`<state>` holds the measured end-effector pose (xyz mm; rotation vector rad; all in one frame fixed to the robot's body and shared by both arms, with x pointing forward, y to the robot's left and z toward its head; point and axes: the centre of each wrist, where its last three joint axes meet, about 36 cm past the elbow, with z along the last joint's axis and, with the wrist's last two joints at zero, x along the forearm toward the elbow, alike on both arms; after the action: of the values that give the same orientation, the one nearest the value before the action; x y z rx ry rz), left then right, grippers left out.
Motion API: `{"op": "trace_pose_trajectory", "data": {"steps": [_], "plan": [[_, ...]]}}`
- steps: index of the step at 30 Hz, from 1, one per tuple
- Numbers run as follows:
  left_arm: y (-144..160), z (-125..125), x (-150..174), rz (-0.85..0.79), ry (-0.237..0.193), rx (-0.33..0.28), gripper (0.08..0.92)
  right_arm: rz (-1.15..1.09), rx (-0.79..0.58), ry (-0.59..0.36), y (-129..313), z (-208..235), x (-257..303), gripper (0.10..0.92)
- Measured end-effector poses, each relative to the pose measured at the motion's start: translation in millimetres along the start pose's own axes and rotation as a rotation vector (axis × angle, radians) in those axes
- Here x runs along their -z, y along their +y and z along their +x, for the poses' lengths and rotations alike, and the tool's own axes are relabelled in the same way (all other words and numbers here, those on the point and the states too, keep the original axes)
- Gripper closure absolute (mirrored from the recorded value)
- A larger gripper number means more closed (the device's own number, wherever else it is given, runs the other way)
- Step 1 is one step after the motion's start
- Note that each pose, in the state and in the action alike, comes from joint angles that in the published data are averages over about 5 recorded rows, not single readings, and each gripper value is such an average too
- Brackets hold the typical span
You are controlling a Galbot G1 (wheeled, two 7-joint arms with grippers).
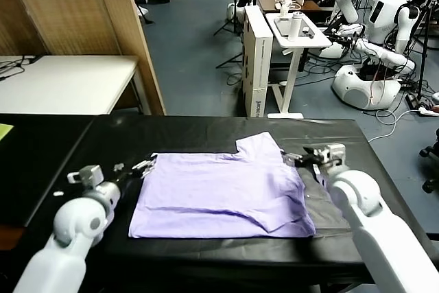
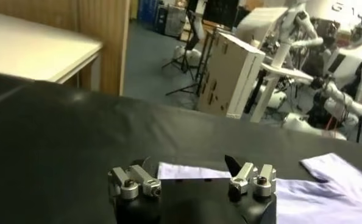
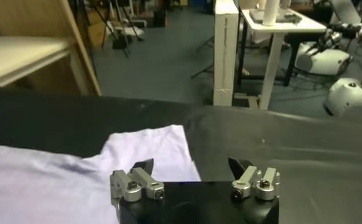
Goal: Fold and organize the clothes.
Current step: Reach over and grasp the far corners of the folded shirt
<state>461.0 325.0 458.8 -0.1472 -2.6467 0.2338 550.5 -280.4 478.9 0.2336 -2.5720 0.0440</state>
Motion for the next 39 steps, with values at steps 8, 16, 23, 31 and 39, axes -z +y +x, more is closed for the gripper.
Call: {"op": "trace_pose_trajectory", "data": {"steps": [8,16,23,31,39], "plan": [[5.5,-33.0,2.6,-0.003,0.044,0.018,0.092,-0.006,-0.011,0.027,0.4,-27.7,10.5,0.115],[8.9,-53.2,1.4,-0.011,0.068,0.031,0.092,-0.015,-0.008,0.053,-0.8,-41.7,10.3,0.115],[9.8,-63.1,2.0,-0.016,0.090,0.032,0.092,-0.014,0.003,0.067,5.2,-49.0,9.5,0.115],[8.1,-65.0,-1.3,-0.013,0.109,0.026,0.092,-0.017,0.014,0.081,9.1,-53.4,5.3,0.214],[6.8,-71.7,0.4,-0.002,0.098,0.025,0.167,-0.021,0.015,0.089,7.7,-55.2,2.5,0.274]]}}
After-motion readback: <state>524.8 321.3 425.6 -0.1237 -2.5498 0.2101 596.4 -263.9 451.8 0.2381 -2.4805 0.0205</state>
